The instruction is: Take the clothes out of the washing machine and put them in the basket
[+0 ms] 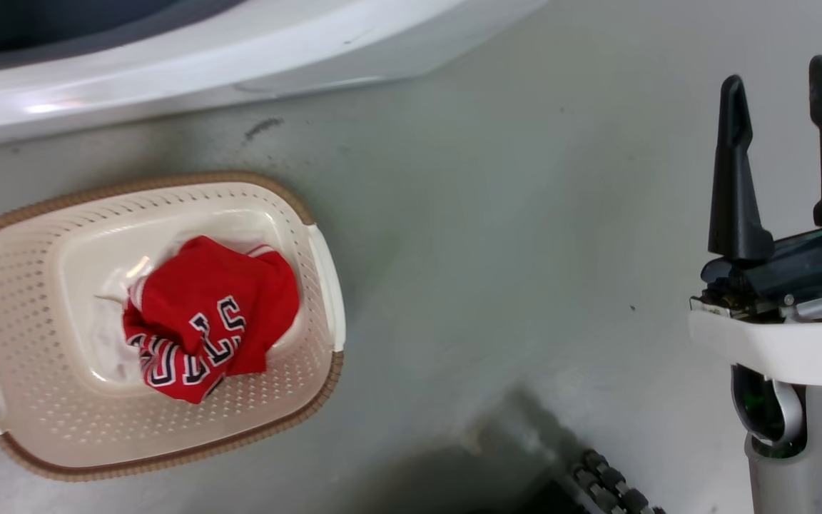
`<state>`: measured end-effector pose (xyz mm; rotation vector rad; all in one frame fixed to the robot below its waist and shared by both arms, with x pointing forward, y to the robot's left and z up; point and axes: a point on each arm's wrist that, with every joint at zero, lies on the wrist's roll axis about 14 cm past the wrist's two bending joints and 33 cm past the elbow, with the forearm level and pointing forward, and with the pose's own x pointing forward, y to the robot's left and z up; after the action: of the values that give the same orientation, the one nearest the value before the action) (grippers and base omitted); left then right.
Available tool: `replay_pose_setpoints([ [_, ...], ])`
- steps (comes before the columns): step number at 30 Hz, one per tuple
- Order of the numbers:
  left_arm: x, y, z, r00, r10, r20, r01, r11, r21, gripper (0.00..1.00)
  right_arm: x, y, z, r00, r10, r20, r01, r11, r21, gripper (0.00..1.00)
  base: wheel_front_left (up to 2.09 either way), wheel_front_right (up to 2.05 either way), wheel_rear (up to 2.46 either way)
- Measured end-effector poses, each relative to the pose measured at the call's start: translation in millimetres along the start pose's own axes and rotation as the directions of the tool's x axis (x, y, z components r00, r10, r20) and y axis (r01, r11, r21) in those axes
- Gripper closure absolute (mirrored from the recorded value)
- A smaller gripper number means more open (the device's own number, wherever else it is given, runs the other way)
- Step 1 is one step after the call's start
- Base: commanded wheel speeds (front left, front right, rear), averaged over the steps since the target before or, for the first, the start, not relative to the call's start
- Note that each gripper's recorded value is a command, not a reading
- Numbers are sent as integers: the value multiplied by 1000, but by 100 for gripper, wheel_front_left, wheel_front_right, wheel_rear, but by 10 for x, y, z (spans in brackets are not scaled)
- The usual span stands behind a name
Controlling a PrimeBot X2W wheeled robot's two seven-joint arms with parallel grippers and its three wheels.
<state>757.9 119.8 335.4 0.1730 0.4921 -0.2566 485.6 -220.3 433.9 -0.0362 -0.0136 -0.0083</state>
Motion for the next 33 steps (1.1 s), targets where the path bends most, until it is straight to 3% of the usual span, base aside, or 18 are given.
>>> replay_pose_setpoints([
  [18, -1114, -363, 373, 964, -80, 254, 73, 997, 38, 100, -281, 210, 566, 994, 43, 97, -45, 999, 12, 0, 0, 0, 0],
  [33, -2307, -317, 871, 872, -95, 481, 59, 994, 90, 100, -631, 372, 1031, 979, 82, 188, -86, 996, 12, 0, 0, 0, 0],
])
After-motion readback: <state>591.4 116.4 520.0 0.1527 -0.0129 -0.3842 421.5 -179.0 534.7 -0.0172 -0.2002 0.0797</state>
